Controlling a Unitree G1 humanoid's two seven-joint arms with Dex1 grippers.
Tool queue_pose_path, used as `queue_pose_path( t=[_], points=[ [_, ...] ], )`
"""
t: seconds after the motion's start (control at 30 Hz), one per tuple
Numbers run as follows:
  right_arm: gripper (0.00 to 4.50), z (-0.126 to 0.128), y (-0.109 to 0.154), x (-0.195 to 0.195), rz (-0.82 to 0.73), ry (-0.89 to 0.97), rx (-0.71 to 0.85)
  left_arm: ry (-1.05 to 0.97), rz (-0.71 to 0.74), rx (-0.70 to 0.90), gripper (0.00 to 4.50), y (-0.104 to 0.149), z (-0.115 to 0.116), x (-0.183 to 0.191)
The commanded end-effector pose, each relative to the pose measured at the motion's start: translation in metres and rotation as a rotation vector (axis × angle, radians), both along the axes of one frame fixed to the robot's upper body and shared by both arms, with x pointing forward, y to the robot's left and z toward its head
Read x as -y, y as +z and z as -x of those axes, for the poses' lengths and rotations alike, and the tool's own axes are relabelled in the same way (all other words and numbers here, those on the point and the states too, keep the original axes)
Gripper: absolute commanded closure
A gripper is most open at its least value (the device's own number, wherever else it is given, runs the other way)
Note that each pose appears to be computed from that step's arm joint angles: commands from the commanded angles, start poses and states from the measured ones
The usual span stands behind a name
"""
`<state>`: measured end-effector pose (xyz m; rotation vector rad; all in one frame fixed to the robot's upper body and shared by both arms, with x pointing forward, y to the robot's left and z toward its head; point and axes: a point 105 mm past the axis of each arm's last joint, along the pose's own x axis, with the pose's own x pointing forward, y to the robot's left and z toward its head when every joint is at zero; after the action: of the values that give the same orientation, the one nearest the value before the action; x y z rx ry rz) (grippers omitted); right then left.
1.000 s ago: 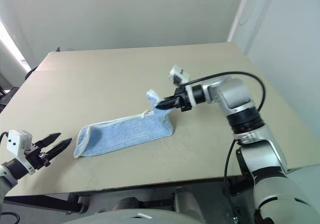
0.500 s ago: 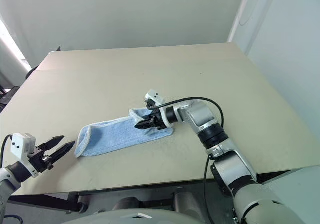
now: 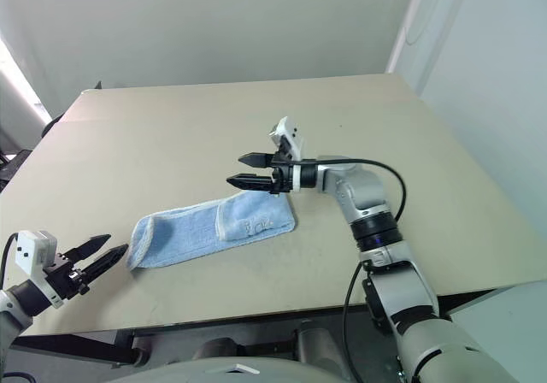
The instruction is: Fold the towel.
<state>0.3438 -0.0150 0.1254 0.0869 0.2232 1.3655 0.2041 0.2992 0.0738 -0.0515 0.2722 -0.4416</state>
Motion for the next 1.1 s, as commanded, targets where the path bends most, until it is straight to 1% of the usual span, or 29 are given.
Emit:
queue_pose_path(
  t=[0.03,0.17,0.23,0.27,0.3,0.33,0.43,0.57,0.7,0.8,0.83,1.0,1.1],
  points=[
    [0.86,0.001,-0.025,-0.009,0.074,0.006,0.046,0.011,-0.009,0.051,1.59,0.020,-0.001,-0.005],
    [0.86,-0.004,-0.080,-0.015,0.287,-0.063,0.089,-0.001,-0.015,0.045,1.59,0.022,0.003,-0.002],
    [0.86,-0.006,-0.090,-0.018,0.325,-0.088,0.109,-0.020,-0.015,0.039,1.59,0.021,0.005,0.001],
    [0.50,-0.007,-0.092,-0.019,0.326,-0.095,0.112,-0.025,-0.013,0.036,1.59,0.021,0.006,0.002],
    [0.33,-0.007,-0.093,-0.021,0.324,-0.096,0.100,-0.032,-0.009,0.034,1.59,0.021,0.007,0.003],
    [0.01,-0.007,-0.088,-0.022,0.295,-0.086,0.093,-0.048,-0.004,0.034,1.59,0.022,0.007,0.007],
    [0.01,-0.012,-0.076,-0.023,0.246,-0.103,0.093,-0.087,0.007,0.028,1.59,0.021,0.006,0.021],
    [0.01,-0.017,-0.070,-0.022,0.232,-0.142,0.107,-0.130,-0.024,-0.029,1.59,-0.001,0.005,0.038],
    [0.01,-0.023,-0.068,-0.020,0.237,-0.187,0.109,-0.090,-0.090,-0.049,1.59,-0.023,-0.009,0.040],
    [0.01,-0.021,-0.068,-0.020,0.234,-0.178,0.109,0.036,-0.112,-0.038,1.59,-0.026,-0.030,0.023],
    [0.01,-0.020,-0.068,-0.020,0.234,-0.174,0.106,0.063,-0.115,-0.041,1.59,-0.026,-0.034,0.018],
    [0.01,-0.017,-0.072,-0.017,0.257,-0.161,0.099,0.138,-0.184,-0.067,1.59,-0.027,-0.035,-0.009],
    [0.01,-0.015,-0.076,-0.017,0.270,-0.149,0.087,0.159,-0.133,-0.051,1.59,-0.016,-0.034,-0.017]
  ],
)
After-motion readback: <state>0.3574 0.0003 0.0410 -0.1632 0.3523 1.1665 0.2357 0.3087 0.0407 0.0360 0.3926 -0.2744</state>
